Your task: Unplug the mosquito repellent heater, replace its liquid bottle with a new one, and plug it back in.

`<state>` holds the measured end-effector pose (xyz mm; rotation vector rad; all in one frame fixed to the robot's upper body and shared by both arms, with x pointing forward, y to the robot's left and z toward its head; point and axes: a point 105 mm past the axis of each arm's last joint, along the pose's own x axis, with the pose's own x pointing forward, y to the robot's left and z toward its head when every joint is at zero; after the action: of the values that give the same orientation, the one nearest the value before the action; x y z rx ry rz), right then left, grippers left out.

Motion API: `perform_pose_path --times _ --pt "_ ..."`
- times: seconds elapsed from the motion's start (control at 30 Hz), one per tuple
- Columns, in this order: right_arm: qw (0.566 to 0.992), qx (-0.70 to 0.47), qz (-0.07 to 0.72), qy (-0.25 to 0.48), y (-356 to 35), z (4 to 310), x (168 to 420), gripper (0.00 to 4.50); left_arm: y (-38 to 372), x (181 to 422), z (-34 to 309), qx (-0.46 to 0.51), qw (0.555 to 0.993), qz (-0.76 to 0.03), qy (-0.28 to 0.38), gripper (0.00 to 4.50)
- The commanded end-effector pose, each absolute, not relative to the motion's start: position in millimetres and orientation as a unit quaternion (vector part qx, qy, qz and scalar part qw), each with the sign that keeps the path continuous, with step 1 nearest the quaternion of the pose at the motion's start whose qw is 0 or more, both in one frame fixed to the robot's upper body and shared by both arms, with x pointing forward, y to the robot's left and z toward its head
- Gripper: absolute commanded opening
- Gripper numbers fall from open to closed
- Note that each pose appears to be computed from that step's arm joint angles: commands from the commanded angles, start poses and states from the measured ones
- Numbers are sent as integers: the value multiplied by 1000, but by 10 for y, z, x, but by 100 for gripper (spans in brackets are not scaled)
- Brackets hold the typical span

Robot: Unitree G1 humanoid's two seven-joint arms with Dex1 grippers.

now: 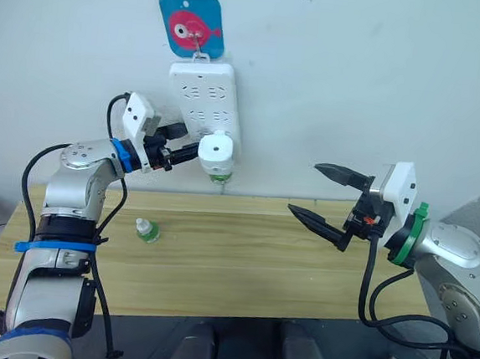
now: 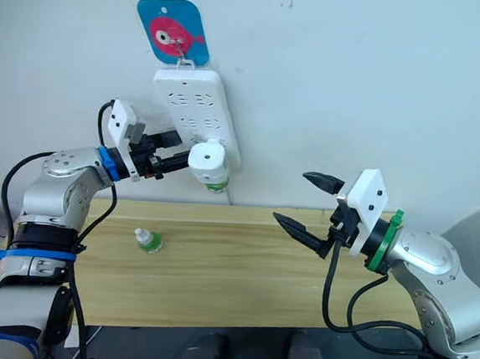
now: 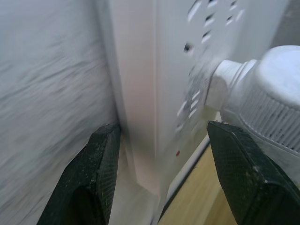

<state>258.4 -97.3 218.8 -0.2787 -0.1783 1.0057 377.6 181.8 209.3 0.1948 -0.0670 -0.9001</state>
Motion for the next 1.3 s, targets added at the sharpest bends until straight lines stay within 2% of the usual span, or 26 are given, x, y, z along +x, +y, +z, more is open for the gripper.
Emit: perform_pose_path --times 0.03,0.17,0.27,0.37,0.4,0.73,0.97,1.3 --pt "860 -141 478 -107 -977 2293 2509 450 1694 3673 2270 109 875 -468 -60 300" --pt "860 -139 479 -105 -973 2281 2496 450 1690 3643 2239 107 873 -473 -56 300" --pt "860 -138 481 -102 -968 2268 2486 450 1649 3603 2222 103 868 -482 -57 240" --pt "860 -135 481 -103 -960 2271 2492 450 1610 3593 2228 94 869 -482 -61 152" --pt "860 -134 482 -104 -954 2273 2493 450 1596 3590 2227 91 870 -481 -62 137" --pt "858 -127 487 -106 -892 2278 2487 450 1643 3515 2190 56 887 -455 -61 135" --pt "892 -188 401 -89 -754 2249 2698 450 1680 3388 2160 37 898 -436 -47 133" --pt "920 -142 347 -118 -314 2360 2854 450 1600 3323 2128 36 895 -442 -40 133"
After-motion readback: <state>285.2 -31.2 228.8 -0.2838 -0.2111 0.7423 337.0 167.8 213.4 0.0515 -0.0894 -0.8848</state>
